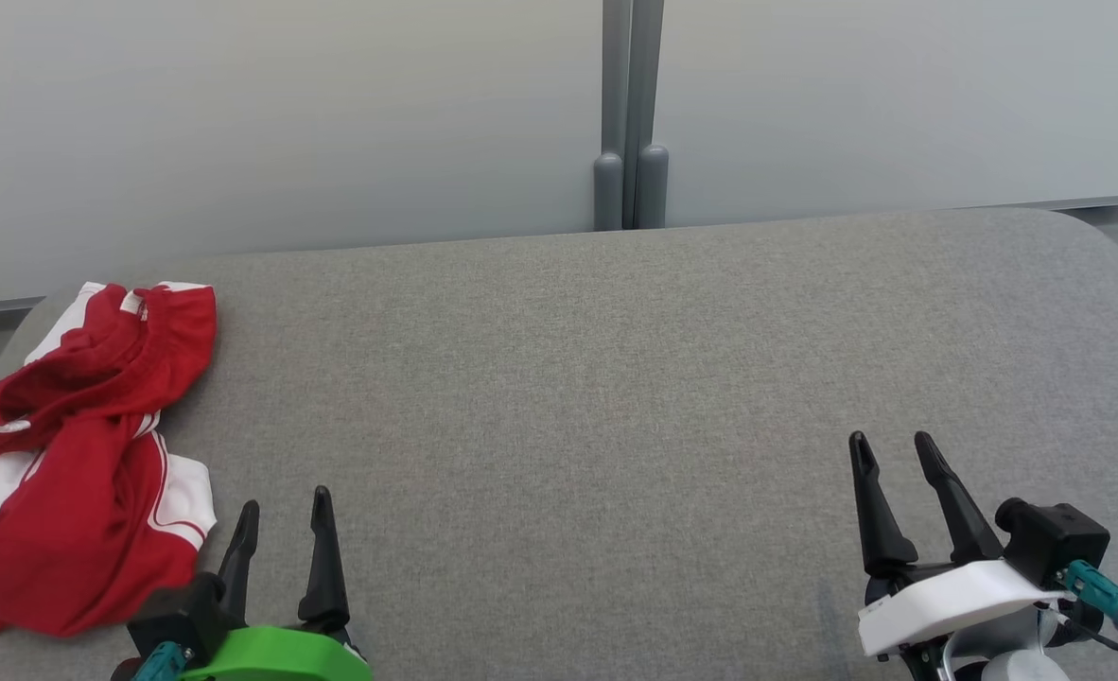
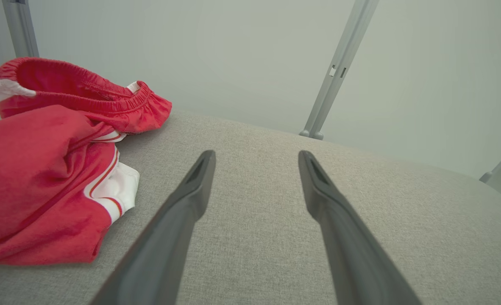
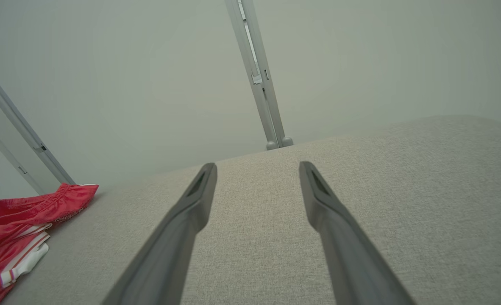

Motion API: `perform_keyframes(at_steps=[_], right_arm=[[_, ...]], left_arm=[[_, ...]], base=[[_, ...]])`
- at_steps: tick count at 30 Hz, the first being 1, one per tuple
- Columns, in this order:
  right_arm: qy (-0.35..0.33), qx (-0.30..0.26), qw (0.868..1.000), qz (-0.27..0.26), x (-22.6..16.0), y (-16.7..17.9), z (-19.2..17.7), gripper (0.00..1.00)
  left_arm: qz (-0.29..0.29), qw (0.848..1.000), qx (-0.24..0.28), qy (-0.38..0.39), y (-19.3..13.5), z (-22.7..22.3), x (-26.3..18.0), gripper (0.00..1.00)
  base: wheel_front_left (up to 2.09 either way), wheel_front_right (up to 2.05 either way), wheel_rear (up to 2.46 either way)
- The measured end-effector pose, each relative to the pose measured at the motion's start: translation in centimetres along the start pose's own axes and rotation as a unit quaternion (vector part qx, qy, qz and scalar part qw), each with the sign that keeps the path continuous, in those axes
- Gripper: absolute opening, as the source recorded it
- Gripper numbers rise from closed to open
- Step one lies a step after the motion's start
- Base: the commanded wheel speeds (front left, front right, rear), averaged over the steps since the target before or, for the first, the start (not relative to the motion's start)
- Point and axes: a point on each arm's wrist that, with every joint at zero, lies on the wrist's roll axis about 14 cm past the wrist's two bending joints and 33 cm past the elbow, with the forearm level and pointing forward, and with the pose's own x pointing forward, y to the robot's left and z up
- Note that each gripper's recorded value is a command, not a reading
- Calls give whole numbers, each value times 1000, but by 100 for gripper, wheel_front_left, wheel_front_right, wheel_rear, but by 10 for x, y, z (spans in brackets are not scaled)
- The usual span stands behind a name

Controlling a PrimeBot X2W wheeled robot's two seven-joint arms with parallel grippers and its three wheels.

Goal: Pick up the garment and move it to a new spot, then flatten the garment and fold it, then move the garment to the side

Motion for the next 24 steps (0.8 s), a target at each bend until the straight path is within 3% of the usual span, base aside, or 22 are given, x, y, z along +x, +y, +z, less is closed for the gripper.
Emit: perform_keyframes(at_steps=[24], right_arm=[[-16,-89,995,32,-1,14,5,100]], left_arm=[[-15,998,64,-15,-7,3,-5,100]], base=[[0,0,0]])
